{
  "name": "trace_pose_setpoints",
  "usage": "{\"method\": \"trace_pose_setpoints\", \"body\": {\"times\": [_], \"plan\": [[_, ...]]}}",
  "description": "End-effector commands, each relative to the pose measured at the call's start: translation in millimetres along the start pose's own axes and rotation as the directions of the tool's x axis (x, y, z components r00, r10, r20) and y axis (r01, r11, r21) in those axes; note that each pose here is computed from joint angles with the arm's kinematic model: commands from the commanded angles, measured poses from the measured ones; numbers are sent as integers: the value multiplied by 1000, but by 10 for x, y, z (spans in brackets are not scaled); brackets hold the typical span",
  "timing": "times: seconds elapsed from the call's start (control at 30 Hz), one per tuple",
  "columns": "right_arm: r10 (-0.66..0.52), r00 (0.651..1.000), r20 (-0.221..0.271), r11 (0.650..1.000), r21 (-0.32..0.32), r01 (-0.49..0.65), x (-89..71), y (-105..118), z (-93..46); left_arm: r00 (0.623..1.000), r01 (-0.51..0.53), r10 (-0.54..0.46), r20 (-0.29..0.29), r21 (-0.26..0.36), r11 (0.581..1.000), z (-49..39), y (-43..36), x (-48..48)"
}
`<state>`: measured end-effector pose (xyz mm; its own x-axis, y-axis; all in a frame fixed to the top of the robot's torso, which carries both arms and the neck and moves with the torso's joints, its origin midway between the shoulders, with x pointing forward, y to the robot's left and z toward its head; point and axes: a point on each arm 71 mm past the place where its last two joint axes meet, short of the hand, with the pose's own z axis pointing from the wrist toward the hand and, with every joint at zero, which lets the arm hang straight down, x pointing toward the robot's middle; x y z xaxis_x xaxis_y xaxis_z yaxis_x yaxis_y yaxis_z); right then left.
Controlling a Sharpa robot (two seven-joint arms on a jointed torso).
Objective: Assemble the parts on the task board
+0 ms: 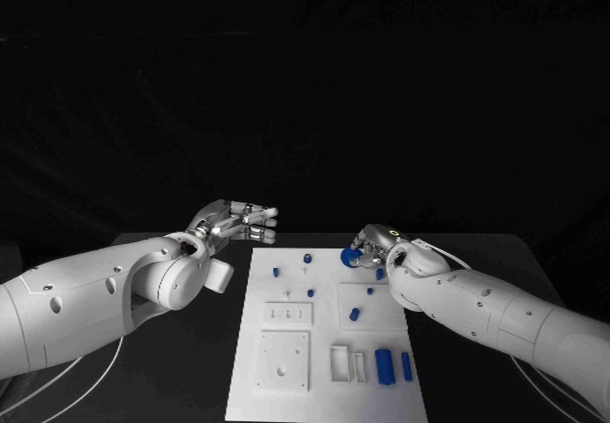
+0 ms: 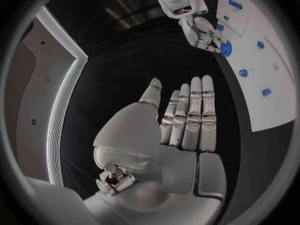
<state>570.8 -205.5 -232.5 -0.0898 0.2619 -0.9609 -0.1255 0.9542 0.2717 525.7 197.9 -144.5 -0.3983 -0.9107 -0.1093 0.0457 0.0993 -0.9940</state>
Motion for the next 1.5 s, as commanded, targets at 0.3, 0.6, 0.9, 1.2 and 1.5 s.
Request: {"method": "trace_pose_setpoints", "body": {"times": [0.3, 0.6, 0.9, 1.2, 1.5], "plan": [[7, 1000, 23, 999, 32, -8, 18, -31, -5, 1000, 3, -3, -26, -1, 1000, -1, -1, 17], [21, 997, 69, 999, 23, -22, -13, -18, -17, 1000, 3, -3, -28, -1, 1000, -2, -1, 16], [31, 995, 92, 999, 22, -33, -25, -18, -32, 1000, 3, -3, -27, -1, 1000, -5, -2, 12], [36, 994, 104, 999, 21, -38, -29, -13, -36, 1000, 1, -1, -24, 2, 1000, -4, -3, 7], [17, 999, 42, 999, 36, -19, 50, -35, -10, 1000, 2, -2, -26, 3, 1000, -2, -5, 18]]}}
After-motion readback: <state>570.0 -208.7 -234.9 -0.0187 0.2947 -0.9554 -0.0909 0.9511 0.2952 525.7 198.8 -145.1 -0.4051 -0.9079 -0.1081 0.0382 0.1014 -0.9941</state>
